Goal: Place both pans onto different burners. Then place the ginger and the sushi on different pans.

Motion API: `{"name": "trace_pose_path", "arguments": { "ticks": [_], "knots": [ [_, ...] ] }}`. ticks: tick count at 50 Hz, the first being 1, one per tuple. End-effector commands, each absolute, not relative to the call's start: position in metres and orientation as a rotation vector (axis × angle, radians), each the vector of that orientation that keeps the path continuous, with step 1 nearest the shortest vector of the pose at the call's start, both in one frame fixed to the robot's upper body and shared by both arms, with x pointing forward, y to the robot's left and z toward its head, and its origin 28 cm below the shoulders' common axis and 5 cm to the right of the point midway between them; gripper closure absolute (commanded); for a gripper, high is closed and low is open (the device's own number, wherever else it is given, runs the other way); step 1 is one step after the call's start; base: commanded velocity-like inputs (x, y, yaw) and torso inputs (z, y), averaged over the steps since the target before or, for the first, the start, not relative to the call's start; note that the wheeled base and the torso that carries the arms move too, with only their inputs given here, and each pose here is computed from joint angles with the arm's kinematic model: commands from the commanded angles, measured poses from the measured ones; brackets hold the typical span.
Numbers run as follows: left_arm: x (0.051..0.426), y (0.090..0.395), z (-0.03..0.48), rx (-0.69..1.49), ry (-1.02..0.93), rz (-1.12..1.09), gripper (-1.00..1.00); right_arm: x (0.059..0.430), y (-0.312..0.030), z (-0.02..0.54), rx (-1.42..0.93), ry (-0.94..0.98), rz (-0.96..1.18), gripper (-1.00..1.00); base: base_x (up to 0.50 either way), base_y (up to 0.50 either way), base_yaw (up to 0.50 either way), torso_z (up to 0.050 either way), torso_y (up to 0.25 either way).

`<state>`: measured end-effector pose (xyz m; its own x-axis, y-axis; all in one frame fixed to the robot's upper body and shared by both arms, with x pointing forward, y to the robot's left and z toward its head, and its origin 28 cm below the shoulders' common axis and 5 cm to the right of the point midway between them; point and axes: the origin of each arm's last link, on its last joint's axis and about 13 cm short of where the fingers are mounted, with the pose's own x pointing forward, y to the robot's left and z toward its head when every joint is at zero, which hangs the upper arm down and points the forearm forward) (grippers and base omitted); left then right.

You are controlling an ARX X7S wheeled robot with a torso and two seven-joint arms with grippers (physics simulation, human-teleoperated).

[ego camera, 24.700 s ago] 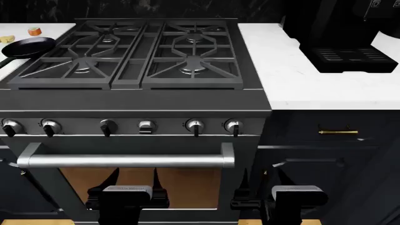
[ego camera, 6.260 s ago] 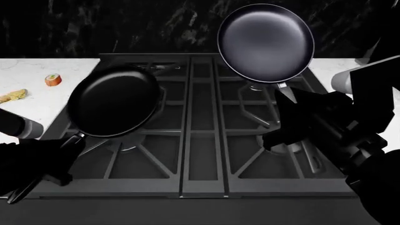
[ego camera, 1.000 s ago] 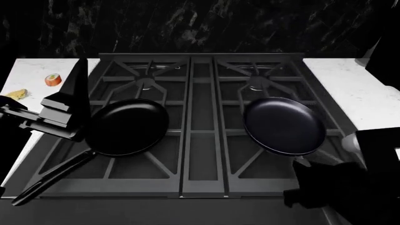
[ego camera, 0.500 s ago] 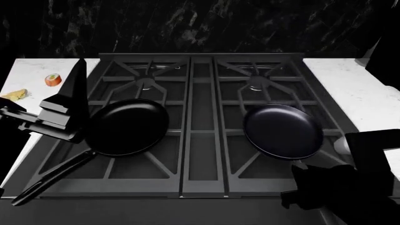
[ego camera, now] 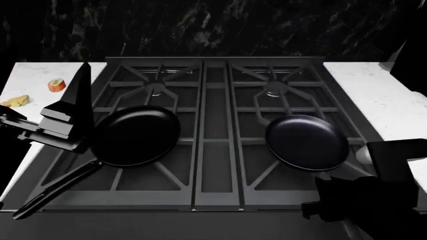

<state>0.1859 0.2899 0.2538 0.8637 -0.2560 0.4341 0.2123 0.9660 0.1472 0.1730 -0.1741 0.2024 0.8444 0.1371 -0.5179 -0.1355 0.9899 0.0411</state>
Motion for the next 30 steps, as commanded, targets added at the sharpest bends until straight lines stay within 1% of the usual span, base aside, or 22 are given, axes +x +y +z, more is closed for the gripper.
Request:
{"name": "trace_pose_path", "arguments": {
  "ticks": [1,30],
  "knots": [
    [0.186,0.290,0.253,0.097,-0.468,-0.246,-1.00,0.179,-0.178,0.206,-0.001,0.505,0.104,1.00,0.00,0.00,0.00,0.000,0.000],
    [0.187,0.290,0.252,0.099,-0.466,-0.246,-1.00,0.188,-0.180,0.195,0.020,0.538,0.115,1.00,0.00,0.00,0.00,0.000,0.000]
  ]
}}
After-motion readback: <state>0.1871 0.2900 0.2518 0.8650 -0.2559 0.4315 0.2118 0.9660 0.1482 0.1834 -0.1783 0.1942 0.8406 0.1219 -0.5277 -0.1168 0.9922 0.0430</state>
